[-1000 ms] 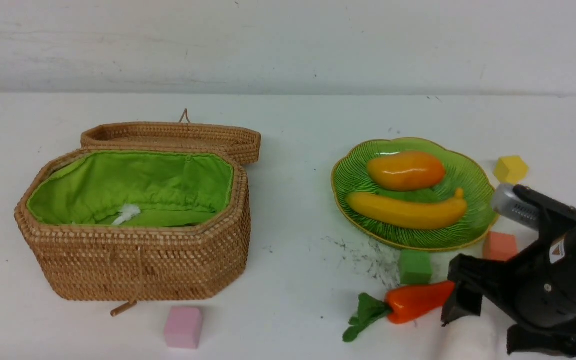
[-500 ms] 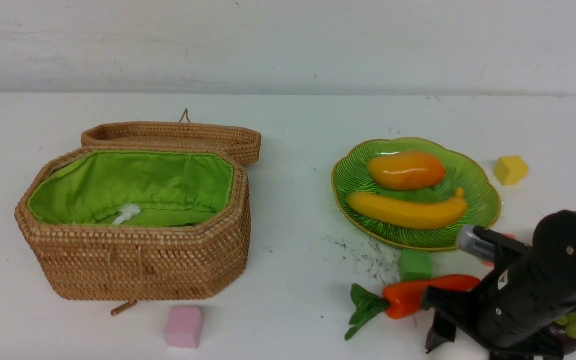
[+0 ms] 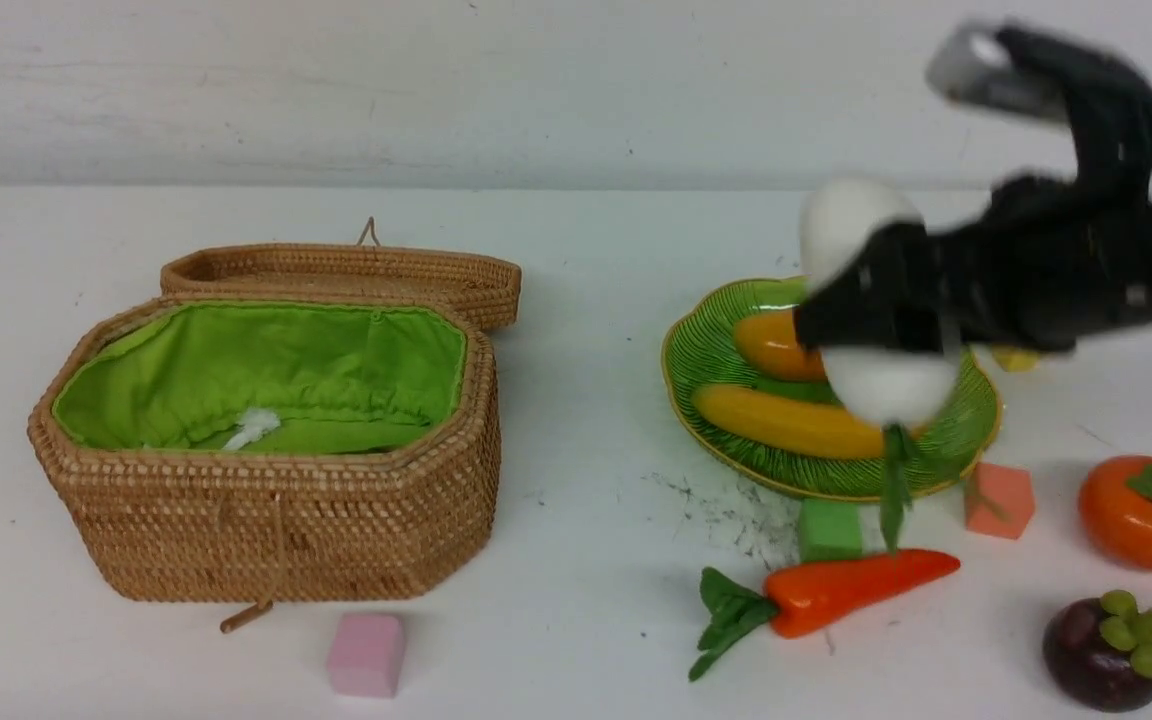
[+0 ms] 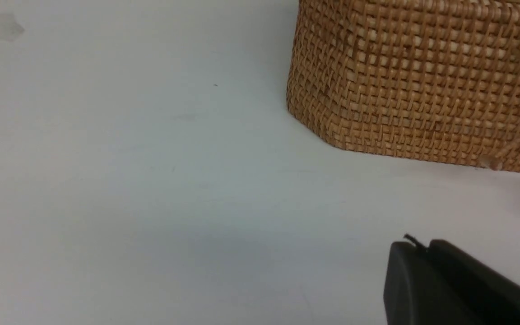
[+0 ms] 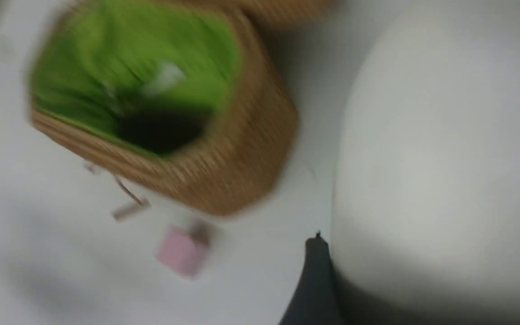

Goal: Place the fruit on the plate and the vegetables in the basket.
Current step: Take a daikon with your right arm and place it on the basket on the left, then use the right arm to grab a carrot and put it into the left basket

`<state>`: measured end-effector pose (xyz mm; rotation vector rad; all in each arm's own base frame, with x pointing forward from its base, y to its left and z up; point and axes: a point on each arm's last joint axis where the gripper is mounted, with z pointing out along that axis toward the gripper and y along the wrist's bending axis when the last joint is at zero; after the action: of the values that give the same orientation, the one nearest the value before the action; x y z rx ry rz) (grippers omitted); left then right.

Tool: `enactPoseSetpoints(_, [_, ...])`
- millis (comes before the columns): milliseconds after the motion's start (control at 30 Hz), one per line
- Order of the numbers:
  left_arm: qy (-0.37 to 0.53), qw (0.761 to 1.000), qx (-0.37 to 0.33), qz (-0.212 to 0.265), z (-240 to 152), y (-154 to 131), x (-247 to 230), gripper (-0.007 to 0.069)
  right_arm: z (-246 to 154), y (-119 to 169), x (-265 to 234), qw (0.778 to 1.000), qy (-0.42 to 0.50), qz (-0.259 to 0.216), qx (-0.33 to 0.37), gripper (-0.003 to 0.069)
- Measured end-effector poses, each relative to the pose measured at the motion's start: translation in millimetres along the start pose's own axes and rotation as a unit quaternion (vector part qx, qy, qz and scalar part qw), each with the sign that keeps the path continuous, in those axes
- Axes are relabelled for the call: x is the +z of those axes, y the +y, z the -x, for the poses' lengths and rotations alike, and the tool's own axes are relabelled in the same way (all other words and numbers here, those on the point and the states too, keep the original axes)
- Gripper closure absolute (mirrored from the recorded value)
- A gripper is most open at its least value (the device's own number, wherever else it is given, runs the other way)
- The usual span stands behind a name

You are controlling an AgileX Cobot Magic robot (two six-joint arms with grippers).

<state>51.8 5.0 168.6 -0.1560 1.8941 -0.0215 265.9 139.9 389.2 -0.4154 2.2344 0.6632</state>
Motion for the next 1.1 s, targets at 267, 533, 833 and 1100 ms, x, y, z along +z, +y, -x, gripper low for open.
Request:
enactPoseSetpoints(267, [0.0, 1.0, 0.0, 0.0, 0.0, 0.0, 0.0, 0.0585, 63.8, 62.3, 86.8, 0.98, -0.006, 0.088, -0.176, 0.0115])
enactPoseSetpoints(533, [0.0, 1.0, 0.0, 0.0, 0.0, 0.0, 0.0, 0.0578, 50.6, 101.0, 209.7, 0.956, 0.041, 0.148, -0.248, 0.0115])
enactPoseSetpoints(833, [0.0, 1.0, 0.0, 0.0, 0.0, 0.0, 0.0, 0.0567, 49.6, 103.6, 229.5, 0.961, 0.025, 0.147, -0.232, 0.0041])
enactPoseSetpoints(1100, [0.0, 1.0, 0.0, 0.0, 0.0, 0.0, 0.0, 0.0561, 55.3, 101.4, 219.3, 0.963, 0.026, 0.149, -0.225, -0.0003])
